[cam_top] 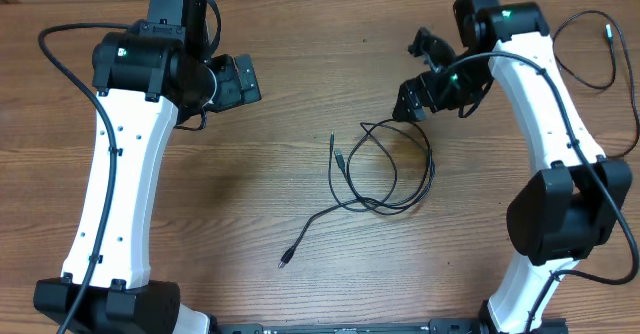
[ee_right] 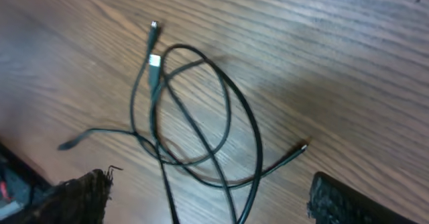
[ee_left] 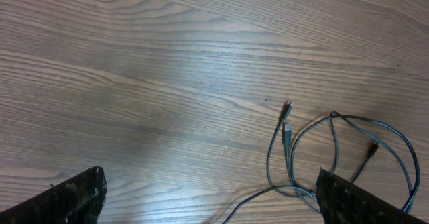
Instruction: Untangle cables
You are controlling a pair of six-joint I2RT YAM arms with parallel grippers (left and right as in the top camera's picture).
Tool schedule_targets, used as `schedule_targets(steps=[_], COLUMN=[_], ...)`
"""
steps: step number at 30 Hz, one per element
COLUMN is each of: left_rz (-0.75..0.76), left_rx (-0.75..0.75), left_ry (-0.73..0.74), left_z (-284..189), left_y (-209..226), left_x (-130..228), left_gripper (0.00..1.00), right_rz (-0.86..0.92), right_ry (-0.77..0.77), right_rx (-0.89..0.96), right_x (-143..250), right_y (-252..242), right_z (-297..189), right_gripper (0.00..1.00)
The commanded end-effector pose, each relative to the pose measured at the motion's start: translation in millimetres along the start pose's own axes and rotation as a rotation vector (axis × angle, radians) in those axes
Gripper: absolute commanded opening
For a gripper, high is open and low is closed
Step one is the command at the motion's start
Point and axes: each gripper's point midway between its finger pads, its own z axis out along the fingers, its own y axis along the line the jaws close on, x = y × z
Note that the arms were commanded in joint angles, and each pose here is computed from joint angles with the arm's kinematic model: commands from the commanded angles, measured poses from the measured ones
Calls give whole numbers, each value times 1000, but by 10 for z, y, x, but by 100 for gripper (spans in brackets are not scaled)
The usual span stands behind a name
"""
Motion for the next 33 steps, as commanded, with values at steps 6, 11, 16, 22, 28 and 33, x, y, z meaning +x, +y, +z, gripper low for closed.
schedule_targets(steps=[6,11,16,22,28,33], left_rz=[6,6,6,7,7,7], left_rx=[-8,-8,-8,-8,-8,-8], left_ry=[0,0,0,0,0,0], left_z=[15,15,15,15,15,15], left_y=[17,17,17,15,15,15], left_x=[-13,-13,-13,-12,-12,-12], left_gripper=[100,99,99,99,100,99], right_rz=[29,29,24,22,33,100], right_ry=[81,81,60,56,82,95], right_rx=[-10,-10,-3,-1,-10,-11], right_x=[233,256,219,241,364,413], right_y=[-75,-112,-154,-199,-228,-230], right_z=[265,367,437,554,711,749], right_gripper=[79,61,59,54,32,4])
